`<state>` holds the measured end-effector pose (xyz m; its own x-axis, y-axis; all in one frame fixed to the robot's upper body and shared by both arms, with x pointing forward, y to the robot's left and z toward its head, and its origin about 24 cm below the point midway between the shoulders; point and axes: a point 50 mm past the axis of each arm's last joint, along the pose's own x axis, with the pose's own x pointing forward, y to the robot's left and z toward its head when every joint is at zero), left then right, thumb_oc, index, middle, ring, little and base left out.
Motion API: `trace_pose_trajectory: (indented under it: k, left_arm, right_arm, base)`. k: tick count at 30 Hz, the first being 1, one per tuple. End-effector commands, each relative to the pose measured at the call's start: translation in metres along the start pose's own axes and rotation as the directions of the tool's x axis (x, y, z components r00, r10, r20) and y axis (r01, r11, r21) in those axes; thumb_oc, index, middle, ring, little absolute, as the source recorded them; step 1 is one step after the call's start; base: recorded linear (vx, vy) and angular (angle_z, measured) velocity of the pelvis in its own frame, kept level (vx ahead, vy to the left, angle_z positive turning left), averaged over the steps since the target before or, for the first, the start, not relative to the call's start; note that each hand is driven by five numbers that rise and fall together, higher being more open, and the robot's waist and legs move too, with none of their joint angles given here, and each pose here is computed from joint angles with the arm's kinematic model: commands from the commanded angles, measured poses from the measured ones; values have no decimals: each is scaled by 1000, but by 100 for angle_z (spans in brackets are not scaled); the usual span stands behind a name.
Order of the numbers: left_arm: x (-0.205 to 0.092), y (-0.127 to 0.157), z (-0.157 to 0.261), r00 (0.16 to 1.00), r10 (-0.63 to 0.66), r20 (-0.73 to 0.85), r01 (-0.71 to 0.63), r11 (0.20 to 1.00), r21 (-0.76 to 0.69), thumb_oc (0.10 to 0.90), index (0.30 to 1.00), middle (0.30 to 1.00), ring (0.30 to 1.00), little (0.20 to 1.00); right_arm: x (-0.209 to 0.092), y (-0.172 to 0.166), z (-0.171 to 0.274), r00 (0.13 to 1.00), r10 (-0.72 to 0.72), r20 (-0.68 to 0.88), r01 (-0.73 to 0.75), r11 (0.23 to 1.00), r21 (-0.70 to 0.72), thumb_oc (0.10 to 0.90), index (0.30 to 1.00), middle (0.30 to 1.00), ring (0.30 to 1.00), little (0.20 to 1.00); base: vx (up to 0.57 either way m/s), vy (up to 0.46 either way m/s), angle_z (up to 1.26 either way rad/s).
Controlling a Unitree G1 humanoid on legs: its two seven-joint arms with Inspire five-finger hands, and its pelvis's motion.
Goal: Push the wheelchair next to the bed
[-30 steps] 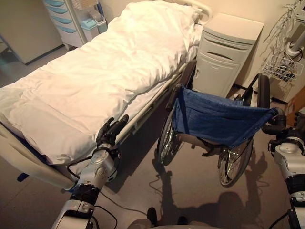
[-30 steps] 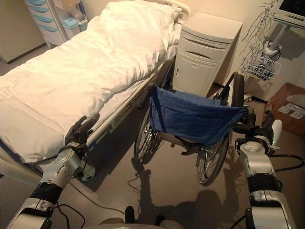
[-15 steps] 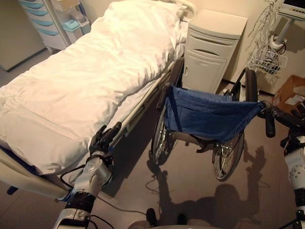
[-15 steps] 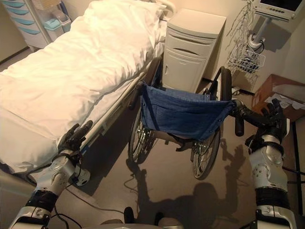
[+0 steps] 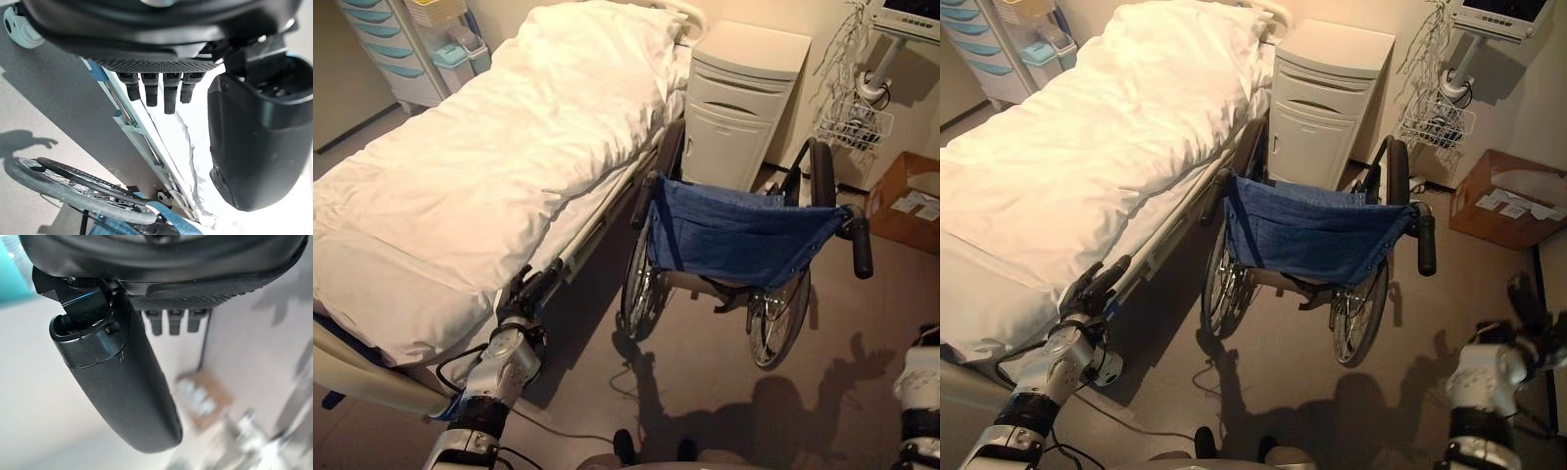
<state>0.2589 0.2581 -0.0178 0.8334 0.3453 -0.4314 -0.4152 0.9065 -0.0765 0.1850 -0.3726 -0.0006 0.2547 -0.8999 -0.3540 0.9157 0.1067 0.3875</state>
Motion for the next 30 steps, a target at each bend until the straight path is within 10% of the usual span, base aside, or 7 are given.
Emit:
trace_pose_trajectory:
  k: [1, 6, 10, 18, 30]
  left_arm:
    - [1, -4, 13, 989, -55, 134, 55, 998, 7, 800, 900, 900, 900, 900]
    - [-6, 5, -22, 996, -78, 51, 78, 997, 10, 800, 900, 900, 900, 900]
    - [-14, 14, -44, 993, -118, 28, 116, 991, 65, 800, 900, 900, 900, 900]
    - [-22, 19, -74, 985, -150, -88, 163, 972, 170, 800, 900, 900, 900, 900]
    - [-62, 40, -166, 856, -68, -513, 206, 954, 217, 800, 900, 900, 900, 900]
  right_arm:
    - [-5, 6, 7, 987, 81, 136, -66, 992, -111, 800, 900, 900, 900, 900]
    - [-23, -28, -57, 980, 178, -91, -200, 873, -445, 800, 900, 900, 900, 900]
    - [-42, -61, -100, 908, 238, -344, -416, 608, -676, 800, 900, 900, 900, 900]
    - [-69, -102, -138, 734, 181, -655, -679, 201, -706, 800, 900, 900, 900, 900]
    - [-104, -112, -170, 476, 105, -873, -878, 113, -465, 800, 900, 900, 900, 900]
  base:
    - [-10, 11, -5]
    - [-2, 6, -3]
    - [0, 0, 0]
    - [0, 0, 0]
    - [4, 1, 1]
